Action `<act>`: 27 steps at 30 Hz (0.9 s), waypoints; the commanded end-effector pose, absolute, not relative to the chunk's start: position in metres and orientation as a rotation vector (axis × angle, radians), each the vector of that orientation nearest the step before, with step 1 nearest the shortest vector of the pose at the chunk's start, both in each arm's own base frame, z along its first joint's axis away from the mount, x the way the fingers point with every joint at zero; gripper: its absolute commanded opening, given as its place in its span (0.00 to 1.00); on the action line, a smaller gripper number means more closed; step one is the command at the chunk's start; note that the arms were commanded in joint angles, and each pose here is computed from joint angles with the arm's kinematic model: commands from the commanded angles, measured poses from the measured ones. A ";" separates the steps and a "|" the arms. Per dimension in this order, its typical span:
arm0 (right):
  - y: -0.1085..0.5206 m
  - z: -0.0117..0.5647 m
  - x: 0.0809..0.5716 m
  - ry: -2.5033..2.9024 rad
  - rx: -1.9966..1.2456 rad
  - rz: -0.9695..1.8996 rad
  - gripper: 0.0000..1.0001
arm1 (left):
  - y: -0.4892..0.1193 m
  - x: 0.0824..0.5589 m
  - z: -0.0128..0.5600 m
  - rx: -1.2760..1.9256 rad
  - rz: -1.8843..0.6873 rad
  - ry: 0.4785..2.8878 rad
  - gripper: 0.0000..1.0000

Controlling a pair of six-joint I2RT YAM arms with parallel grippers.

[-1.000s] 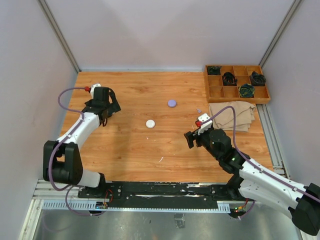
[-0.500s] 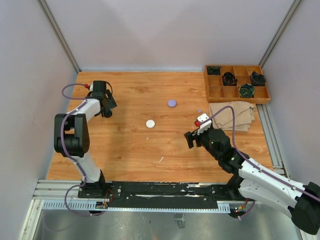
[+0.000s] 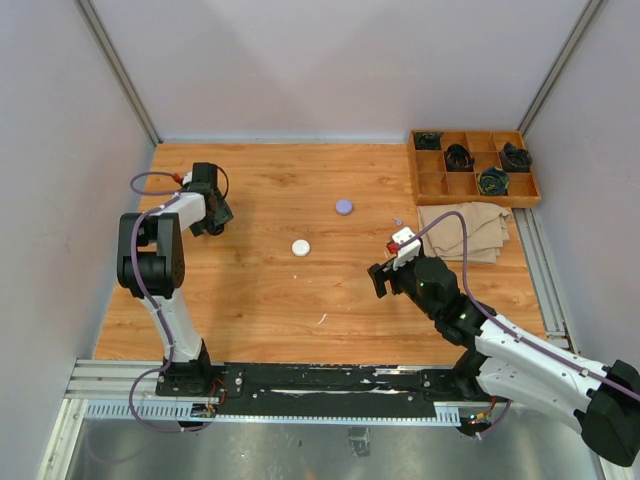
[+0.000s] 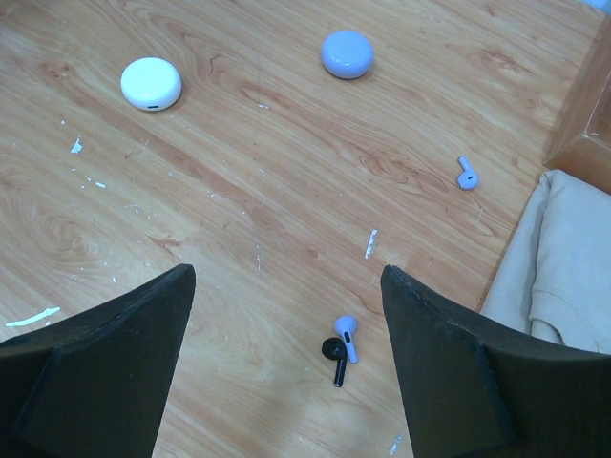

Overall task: Insert the wireless bluetooth earbuds into the charging case
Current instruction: Pick up the charging case at the center of the board.

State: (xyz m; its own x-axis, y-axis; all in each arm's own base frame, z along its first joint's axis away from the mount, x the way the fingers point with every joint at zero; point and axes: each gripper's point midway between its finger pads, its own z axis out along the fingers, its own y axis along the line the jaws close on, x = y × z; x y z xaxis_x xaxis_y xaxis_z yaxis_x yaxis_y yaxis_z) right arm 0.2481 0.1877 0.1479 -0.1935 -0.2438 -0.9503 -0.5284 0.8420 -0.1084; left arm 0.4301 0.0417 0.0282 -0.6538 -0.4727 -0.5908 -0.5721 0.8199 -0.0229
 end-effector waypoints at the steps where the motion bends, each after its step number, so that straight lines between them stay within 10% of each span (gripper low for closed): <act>1: 0.184 0.153 0.253 1.764 -0.567 0.264 0.80 | 0.050 0.429 0.022 -0.808 0.275 2.414 0.71; 27: 0.200 0.158 0.246 1.759 -0.591 0.374 0.80 | -0.039 0.410 0.069 -0.484 0.130 2.401 0.49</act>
